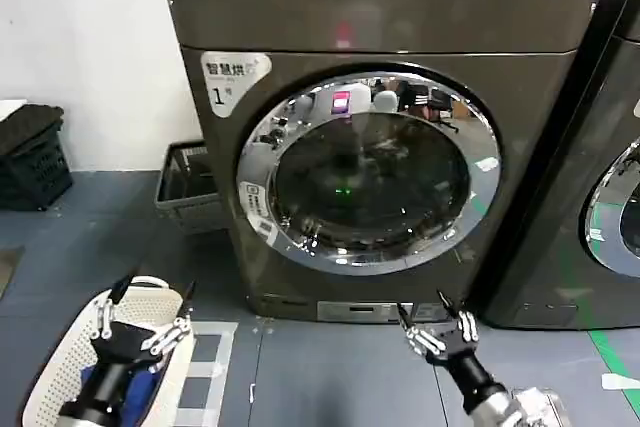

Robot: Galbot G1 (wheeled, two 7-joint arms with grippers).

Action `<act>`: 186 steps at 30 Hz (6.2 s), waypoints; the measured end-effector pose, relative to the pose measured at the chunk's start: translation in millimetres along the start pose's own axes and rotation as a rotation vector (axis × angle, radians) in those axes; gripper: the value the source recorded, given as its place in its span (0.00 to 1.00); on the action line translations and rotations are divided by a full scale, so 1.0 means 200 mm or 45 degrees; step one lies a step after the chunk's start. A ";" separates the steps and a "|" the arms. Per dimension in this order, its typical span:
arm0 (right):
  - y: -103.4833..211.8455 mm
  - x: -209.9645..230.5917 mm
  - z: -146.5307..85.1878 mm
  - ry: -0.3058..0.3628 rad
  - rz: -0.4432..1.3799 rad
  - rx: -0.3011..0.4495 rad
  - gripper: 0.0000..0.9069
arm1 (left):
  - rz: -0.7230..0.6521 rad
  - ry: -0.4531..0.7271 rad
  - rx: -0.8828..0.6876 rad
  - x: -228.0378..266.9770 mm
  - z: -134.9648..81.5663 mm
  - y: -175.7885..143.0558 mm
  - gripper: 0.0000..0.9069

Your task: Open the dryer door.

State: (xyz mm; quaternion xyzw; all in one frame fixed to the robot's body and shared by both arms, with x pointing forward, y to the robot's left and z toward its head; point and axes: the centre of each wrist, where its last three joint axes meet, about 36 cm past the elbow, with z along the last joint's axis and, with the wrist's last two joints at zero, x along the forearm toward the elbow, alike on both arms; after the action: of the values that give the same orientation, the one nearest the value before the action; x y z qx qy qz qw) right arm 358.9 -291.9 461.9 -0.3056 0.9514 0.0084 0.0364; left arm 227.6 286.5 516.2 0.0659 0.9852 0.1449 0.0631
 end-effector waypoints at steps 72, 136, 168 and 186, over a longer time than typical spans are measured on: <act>0.03 -1.38 -0.05 -0.012 -0.606 0.101 1.00 | 0.013 -0.042 0.025 0.04 -0.03 -0.01 1.00; -0.20 -0.94 -0.02 0.018 -1.302 0.096 1.00 | 0.351 0.219 0.210 -0.78 0.20 0.68 1.00; -0.36 -0.40 0.01 0.075 -1.378 0.171 1.00 | 0.916 0.103 0.235 -1.05 0.29 0.51 1.00; -0.82 0.25 0.02 0.088 -0.728 0.145 1.00 | 1.102 0.046 0.275 -1.13 0.27 0.24 1.00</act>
State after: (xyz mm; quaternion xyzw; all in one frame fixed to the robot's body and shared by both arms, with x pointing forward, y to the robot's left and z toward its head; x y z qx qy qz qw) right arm 413.8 -453.3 455.6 -0.5589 0.8263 -0.0660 0.0219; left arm 462.8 313.6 502.9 0.4759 0.8773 0.0556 -0.0278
